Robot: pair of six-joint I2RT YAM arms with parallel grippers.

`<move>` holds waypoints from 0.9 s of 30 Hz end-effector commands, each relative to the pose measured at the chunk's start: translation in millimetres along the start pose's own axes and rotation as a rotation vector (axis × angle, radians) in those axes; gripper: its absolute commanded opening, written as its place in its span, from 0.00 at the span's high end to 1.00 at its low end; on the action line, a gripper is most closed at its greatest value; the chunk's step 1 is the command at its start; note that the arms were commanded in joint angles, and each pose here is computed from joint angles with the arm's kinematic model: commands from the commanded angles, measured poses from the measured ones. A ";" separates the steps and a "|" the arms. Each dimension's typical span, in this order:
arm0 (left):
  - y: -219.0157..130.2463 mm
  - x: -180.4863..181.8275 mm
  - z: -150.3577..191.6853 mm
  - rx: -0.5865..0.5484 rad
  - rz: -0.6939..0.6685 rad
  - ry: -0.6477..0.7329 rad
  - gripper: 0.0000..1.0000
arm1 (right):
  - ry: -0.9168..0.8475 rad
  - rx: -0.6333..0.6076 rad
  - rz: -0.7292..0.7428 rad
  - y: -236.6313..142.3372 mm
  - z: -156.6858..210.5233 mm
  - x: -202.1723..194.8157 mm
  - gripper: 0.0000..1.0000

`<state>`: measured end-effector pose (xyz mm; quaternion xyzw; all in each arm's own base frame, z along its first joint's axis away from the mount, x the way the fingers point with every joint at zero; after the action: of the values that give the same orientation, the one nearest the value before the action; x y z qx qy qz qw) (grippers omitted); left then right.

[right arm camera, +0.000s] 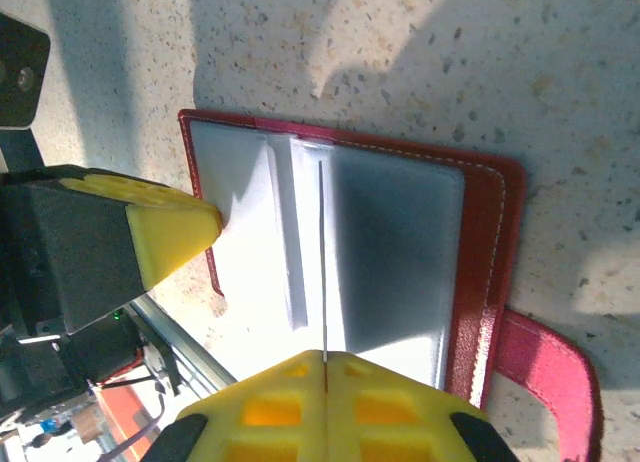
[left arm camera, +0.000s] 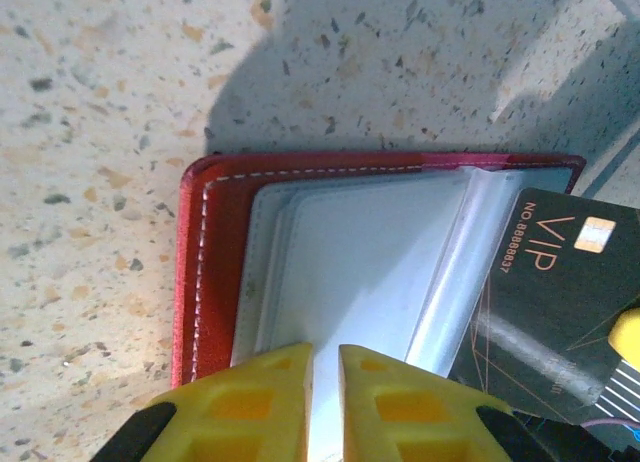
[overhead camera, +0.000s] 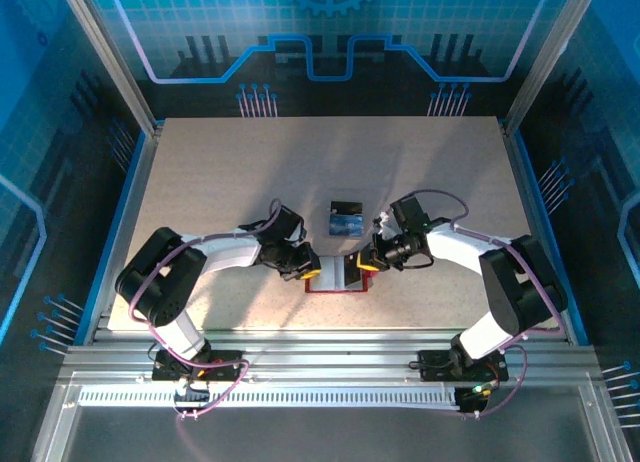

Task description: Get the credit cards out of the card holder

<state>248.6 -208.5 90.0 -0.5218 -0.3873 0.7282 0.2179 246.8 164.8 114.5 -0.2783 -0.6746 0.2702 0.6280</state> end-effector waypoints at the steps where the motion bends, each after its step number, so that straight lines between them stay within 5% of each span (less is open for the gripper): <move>1: -12.2 -13.4 0.3 -0.028 0.011 0.033 0.81 | -0.056 -0.003 0.043 -14.9 -4.2 7.5 0.96; 15: -34.7 -6.1 -0.3 -0.104 0.037 0.032 0.78 | -0.428 0.020 0.208 -50.0 -23.7 32.9 1.00; 27: -49.0 6.9 1.7 -0.139 0.052 0.012 0.78 | -0.673 0.079 0.362 -68.2 -58.8 50.6 0.94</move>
<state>244.6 -182.3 123.6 -0.5484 -0.4136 0.7081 0.1636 299.3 160.7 201.8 -0.2823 -0.7775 0.4378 0.3524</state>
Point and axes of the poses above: each hand's point on the last joint's axis, 136 mm out from that joint toward the fingers, its own y axis out along the fingers, its own x axis along the line the jaws close on, z = x × y, the point moved 8 cm from there along -y, back along the fingers, and after that the axes turned 6 degrees about -y, right-handed, at the moved point
